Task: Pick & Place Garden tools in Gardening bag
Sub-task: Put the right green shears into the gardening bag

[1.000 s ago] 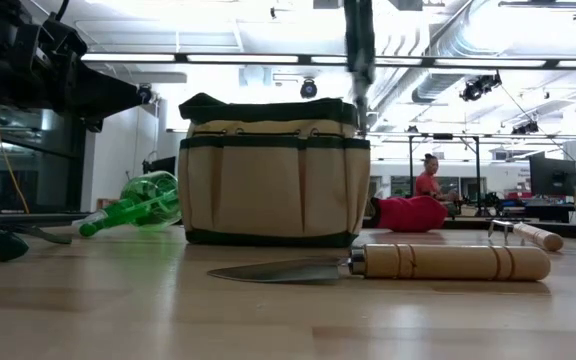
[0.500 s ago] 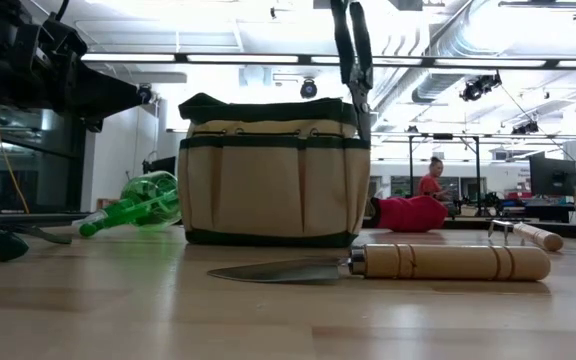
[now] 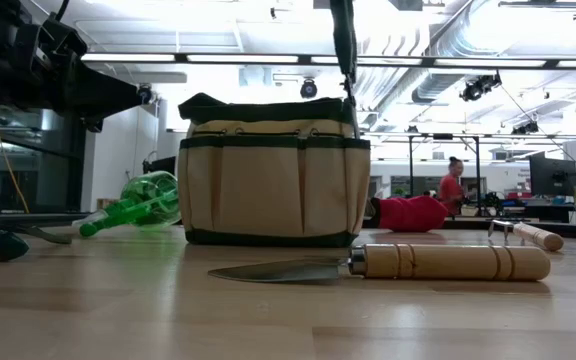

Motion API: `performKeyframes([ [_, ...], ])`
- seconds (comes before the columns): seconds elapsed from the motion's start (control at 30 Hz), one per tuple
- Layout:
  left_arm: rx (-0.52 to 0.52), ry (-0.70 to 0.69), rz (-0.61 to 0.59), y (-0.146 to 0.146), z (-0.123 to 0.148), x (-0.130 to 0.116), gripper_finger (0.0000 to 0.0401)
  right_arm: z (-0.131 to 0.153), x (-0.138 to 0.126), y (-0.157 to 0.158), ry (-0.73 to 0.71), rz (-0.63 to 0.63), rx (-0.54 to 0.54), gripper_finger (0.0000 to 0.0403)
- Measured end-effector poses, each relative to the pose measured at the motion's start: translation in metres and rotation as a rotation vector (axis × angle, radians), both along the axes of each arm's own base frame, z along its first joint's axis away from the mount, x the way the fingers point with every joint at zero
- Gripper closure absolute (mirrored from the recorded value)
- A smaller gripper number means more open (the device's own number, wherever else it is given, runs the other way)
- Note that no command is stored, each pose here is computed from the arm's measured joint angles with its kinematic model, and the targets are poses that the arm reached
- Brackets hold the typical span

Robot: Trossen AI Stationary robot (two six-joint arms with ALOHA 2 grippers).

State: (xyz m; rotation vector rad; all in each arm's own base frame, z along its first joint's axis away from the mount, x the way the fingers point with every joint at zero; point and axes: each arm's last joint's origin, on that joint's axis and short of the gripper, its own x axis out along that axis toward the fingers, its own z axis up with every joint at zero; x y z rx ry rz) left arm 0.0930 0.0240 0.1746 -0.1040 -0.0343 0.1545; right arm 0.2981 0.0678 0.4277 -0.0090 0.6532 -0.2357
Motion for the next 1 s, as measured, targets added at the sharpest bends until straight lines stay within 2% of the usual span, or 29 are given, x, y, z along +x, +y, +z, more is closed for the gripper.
performKeyframes([
  [0.37,0.000,0.000,0.000,0.000,0.000,0.000,0.0277,-0.001,0.004,0.002,0.000,0.048,0.035,0.0398],
  [1.0,0.000,0.000,0.000,0.000,0.000,0.000,0.0277,-0.013,0.016,0.006,0.029,0.045,0.068,0.0398],
])
